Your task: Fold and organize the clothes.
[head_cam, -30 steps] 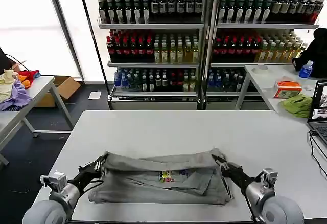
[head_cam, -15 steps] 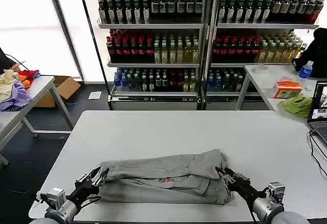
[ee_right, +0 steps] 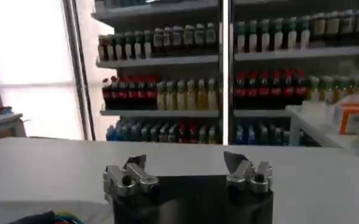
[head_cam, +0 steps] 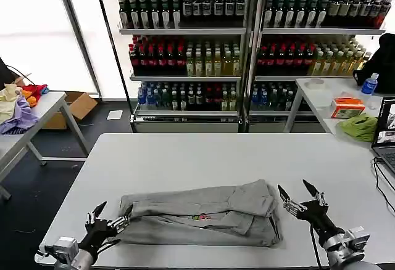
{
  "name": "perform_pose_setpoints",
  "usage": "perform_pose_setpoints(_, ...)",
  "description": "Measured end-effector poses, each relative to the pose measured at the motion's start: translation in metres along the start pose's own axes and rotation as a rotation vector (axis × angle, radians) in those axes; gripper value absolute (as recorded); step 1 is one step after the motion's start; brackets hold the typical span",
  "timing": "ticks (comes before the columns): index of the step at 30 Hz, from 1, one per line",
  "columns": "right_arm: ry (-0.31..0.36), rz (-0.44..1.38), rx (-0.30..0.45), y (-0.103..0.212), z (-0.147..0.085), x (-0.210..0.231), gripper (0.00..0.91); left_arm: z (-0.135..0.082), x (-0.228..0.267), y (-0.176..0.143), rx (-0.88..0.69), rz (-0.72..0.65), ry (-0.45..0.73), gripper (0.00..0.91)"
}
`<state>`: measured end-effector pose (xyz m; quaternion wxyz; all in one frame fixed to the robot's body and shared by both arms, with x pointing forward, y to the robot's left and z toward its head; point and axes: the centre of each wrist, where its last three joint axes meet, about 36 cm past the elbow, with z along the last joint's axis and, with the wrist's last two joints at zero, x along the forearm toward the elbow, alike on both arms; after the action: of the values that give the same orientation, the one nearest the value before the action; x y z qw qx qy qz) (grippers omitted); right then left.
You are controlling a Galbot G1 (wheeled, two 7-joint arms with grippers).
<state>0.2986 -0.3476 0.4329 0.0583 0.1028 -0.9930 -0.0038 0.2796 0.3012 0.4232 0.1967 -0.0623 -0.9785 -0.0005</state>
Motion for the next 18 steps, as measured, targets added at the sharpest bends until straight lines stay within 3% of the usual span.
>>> perform_pose_setpoints(7, -0.044, 0.001, 0.024, -0.001, 0.004, 0.006, 0.907, 0.018, -0.014, -0.012, 0.027, -0.012, 0.011, 0.907)
perform_pose_setpoints(18, -0.067, -0.001, 0.037, -0.001, 0.008, 0.013, 0.907, 0.04, -0.031, -0.005, 0.033, -0.044, 0.044, 0.907)
